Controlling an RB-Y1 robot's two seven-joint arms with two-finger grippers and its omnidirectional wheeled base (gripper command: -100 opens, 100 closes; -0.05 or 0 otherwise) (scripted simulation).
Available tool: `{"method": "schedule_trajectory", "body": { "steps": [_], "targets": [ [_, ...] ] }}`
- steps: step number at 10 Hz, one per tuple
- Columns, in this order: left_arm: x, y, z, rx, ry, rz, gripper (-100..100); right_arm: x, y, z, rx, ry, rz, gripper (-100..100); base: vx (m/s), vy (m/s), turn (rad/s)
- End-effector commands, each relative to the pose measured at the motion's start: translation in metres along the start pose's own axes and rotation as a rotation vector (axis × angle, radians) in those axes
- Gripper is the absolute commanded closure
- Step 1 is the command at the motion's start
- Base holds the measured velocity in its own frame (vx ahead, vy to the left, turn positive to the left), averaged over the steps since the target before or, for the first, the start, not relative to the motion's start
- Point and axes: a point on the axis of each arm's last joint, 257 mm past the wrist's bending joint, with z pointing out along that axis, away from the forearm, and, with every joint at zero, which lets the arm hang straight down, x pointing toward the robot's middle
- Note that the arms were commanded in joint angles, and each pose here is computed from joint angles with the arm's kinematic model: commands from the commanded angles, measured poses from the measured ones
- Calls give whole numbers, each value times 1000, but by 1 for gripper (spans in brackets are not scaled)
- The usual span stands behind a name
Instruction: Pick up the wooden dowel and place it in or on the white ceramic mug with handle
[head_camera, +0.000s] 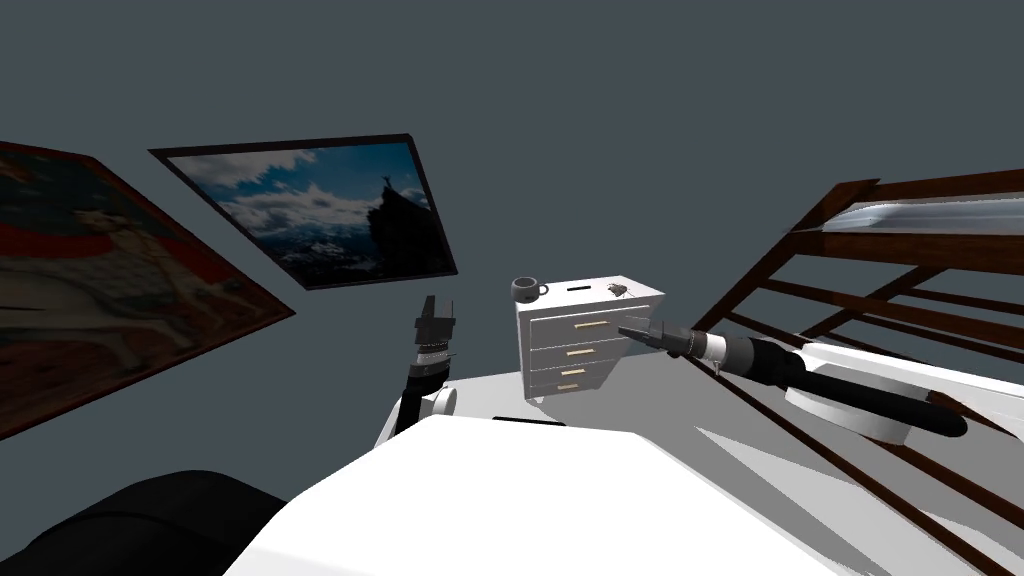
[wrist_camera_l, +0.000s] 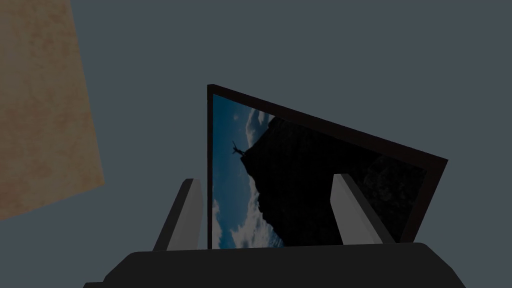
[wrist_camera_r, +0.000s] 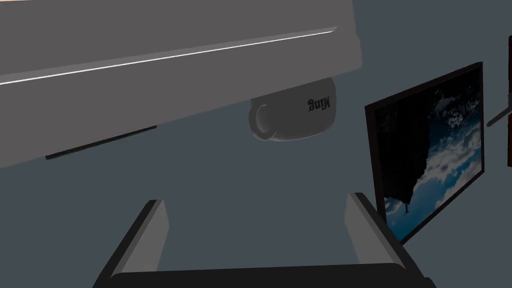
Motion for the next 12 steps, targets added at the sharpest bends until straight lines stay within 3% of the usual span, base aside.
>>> {"method": "schedule_trajectory", "body": {
  "steps": [1,6,7,9,10,12],
  "targets": [
    [0,0,0,0,0,0,0,6,-13,-12,24,56,-25,-100,2,-11,187],
    [0,0,0,0,0,0,0,1,-28,-23,29,191,-113,-100,5,-17,87],
    [0,0,0,0,0,0,0,7,-40,-36,52,236,-124,-100,5,-17,236],
    [0,0,0,0,0,0,0,1,-41,-35,41,280,-160,-100,4,-20,45],
    [0,0,0,0,0,0,0,6,-53,-47,63,325,-170,-100,3,-17,240],
    [0,0,0,0,0,0,0,-1,-53,-45,50,372,-209,-100,8,-23,46]
  ]
}}
